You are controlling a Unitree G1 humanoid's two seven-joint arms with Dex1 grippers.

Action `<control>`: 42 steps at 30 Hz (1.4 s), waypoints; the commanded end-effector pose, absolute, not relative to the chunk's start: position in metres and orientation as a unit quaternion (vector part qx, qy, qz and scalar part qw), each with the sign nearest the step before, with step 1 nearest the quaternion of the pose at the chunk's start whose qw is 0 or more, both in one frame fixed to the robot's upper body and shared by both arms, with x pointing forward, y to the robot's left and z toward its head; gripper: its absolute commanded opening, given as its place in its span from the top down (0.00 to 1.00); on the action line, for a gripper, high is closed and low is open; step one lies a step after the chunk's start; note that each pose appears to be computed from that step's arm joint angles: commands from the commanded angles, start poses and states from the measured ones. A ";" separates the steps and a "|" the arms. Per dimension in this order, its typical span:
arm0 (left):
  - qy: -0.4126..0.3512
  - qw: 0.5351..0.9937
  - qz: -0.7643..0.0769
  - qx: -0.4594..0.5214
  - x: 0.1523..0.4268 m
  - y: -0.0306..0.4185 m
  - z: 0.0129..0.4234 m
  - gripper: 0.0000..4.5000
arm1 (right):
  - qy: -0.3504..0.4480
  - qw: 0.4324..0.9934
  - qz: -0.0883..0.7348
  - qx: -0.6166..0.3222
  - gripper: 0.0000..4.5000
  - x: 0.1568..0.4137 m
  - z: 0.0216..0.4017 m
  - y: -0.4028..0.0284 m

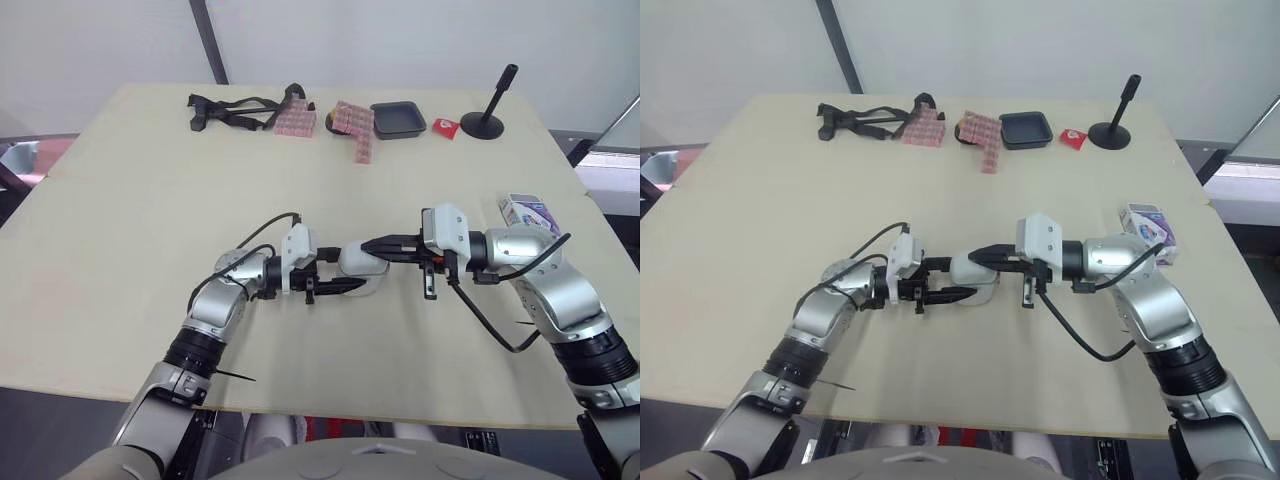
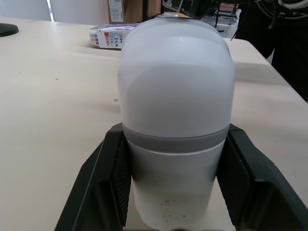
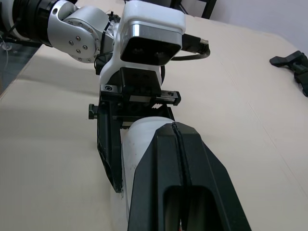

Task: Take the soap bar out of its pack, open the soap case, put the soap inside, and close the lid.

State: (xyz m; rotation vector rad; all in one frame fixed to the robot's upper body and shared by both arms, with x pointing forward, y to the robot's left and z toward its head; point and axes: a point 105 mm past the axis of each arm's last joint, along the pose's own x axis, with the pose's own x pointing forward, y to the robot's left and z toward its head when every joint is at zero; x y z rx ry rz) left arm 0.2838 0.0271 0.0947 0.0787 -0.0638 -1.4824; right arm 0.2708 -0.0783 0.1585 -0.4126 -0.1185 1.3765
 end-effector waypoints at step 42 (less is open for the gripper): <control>0.102 0.756 -0.636 -0.115 0.285 0.043 0.116 0.57 | -0.082 0.790 0.593 -0.135 0.00 0.250 0.145 -0.149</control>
